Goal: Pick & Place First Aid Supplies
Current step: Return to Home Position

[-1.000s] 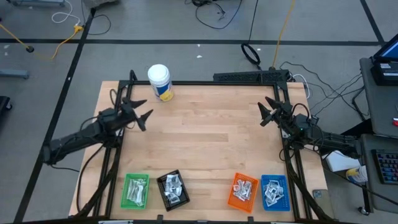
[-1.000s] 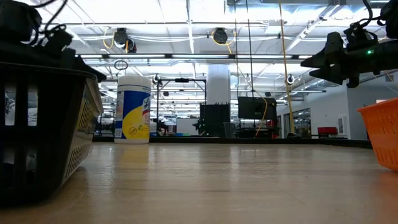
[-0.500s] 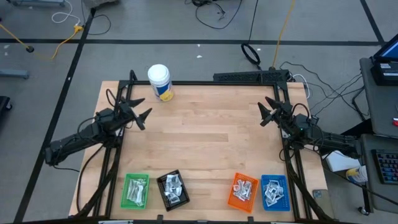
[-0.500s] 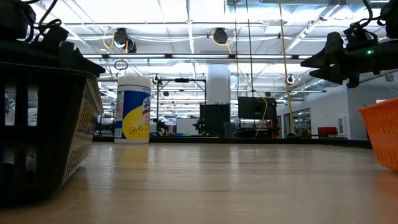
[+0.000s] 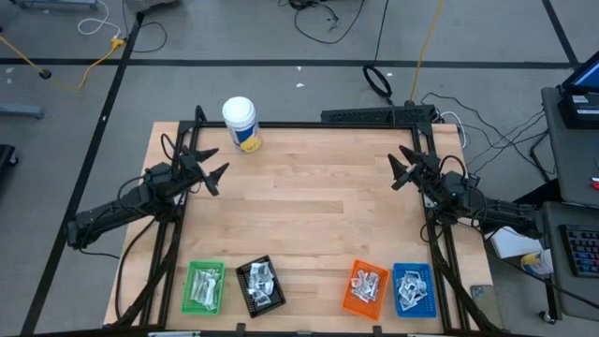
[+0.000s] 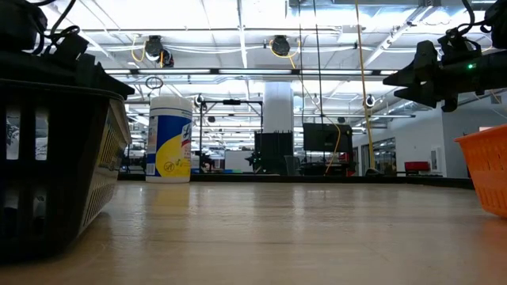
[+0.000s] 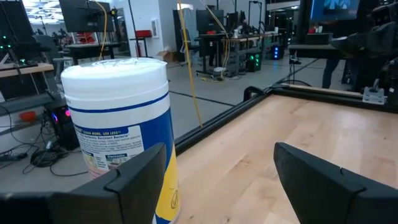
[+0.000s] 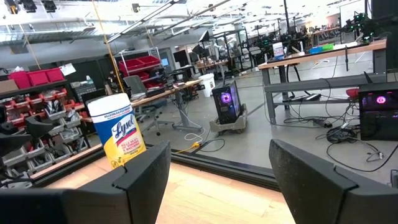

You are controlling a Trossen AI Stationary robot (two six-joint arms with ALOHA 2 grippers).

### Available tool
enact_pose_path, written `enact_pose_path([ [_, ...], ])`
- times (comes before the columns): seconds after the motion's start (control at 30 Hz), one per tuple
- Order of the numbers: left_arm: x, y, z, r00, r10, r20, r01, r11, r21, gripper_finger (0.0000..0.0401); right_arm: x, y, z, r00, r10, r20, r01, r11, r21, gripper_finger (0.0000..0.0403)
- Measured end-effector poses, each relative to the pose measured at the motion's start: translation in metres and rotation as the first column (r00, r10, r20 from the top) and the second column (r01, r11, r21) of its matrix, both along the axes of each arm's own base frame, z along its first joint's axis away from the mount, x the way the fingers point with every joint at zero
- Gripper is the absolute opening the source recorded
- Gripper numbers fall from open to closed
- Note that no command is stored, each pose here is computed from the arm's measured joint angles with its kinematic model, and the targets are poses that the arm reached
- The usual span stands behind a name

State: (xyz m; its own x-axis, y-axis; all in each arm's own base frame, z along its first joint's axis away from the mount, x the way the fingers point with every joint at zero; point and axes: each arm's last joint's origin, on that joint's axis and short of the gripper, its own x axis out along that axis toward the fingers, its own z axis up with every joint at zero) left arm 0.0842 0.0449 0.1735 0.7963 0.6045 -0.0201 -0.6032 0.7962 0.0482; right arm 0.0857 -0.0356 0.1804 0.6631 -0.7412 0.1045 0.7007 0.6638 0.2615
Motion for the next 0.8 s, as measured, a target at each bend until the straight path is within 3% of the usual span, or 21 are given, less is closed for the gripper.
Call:
enact_pose_path([
  [0.4, 0.0000, 0.0000, -0.0001, 1.000, 0.000, 0.000, 0.000, 1.000, 0.000, 0.0321, 0.0000, 0.0000, 0.0000, 1.000, 0.000, 0.000, 0.000, 1.000, 0.000, 0.0267],
  [0.8, 0.0000, 0.0000, -0.0001, 1.000, 0.000, 0.000, 0.000, 1.000, 0.000, 0.0303, 0.0000, 0.0000, 0.0000, 1.000, 0.000, 0.000, 0.000, 1.000, 0.000, 0.0267],
])
